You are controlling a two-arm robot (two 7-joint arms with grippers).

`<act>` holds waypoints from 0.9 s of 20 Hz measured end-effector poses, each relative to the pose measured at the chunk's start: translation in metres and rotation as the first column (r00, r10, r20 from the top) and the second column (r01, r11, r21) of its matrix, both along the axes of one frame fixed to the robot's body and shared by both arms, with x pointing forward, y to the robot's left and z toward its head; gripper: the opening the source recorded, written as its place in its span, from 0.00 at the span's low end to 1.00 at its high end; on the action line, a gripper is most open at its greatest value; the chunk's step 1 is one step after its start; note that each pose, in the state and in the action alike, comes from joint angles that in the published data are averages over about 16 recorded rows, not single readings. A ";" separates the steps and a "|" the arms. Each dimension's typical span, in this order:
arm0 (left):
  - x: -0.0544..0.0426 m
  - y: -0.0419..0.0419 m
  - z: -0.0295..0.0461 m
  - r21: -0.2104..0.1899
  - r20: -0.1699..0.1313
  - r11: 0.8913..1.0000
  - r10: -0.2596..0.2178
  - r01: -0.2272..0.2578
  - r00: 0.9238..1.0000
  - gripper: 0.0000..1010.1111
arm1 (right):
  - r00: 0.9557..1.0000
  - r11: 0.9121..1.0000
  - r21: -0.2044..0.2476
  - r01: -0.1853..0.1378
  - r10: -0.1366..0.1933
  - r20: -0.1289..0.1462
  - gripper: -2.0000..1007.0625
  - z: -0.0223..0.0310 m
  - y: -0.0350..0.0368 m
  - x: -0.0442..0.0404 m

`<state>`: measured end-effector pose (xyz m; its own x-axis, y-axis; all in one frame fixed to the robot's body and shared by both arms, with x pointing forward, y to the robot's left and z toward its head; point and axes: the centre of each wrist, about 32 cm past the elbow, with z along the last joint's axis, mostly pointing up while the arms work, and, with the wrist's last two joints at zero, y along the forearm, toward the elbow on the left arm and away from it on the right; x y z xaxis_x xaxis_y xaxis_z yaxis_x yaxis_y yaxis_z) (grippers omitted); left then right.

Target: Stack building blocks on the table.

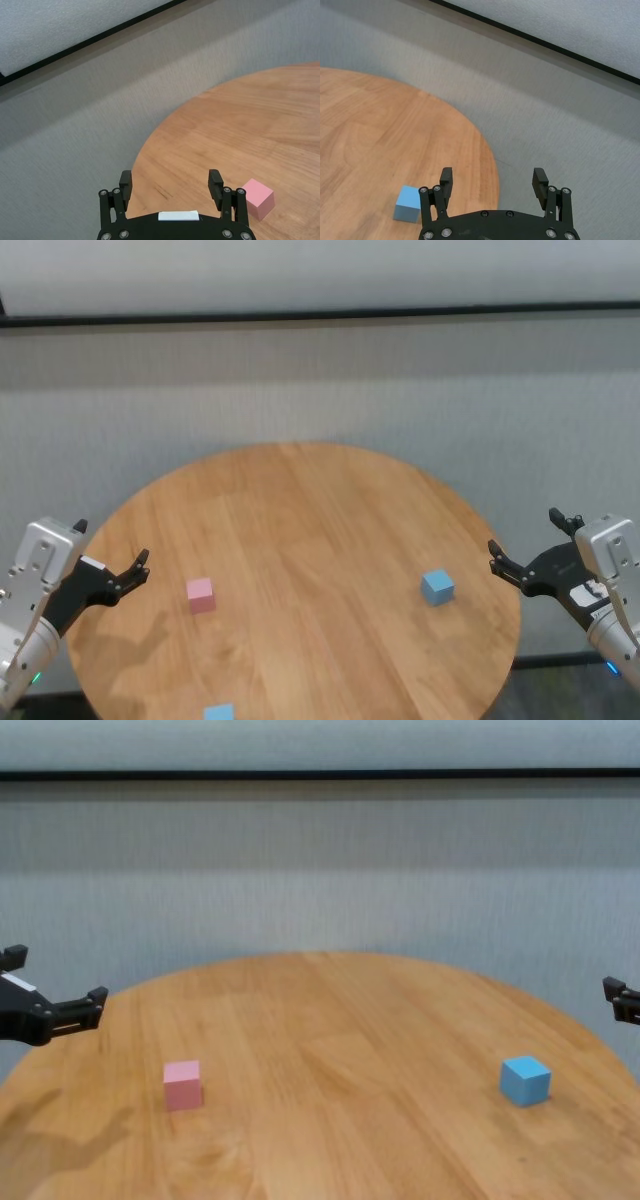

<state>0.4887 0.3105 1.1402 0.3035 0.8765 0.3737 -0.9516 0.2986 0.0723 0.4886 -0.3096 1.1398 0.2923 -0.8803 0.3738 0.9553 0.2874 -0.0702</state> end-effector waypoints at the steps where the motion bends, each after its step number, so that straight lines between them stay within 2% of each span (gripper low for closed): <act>1: 0.0000 0.0006 0.0003 0.000 -0.001 1.000 -0.007 0.007 1.000 0.99 | 1.000 1.000 0.000 0.000 0.000 0.000 1.00 0.0000 0.0000 0.0000; 6: -0.0002 0.0061 0.0025 -0.010 -0.015 0.998 -0.058 0.058 0.998 0.99 | 1.000 1.000 0.000 0.000 0.000 0.000 1.00 0.0000 0.0000 0.0000; 10: -0.0027 0.0141 0.0051 -0.025 -0.034 0.993 -0.119 0.119 0.992 0.99 | 1.000 1.000 0.000 0.000 0.000 0.000 1.00 0.0000 0.0000 0.0000; 14: -0.0087 0.0238 0.0084 -0.039 -0.052 0.980 -0.197 0.195 0.979 0.99 | 1.000 1.000 0.000 0.000 0.000 0.000 1.00 0.0000 0.0000 0.0000; 18: -0.0180 0.0317 0.0117 -0.052 -0.067 0.961 -0.274 0.271 0.959 0.99 | 1.000 1.000 0.000 0.000 0.000 0.000 1.00 0.0000 0.0000 0.0000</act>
<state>0.4706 0.3422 1.1519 0.5583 0.7708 0.3068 -0.8262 0.5504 0.1206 0.4886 -0.3097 1.1398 0.2922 -0.8803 0.3737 0.9553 0.2873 -0.0702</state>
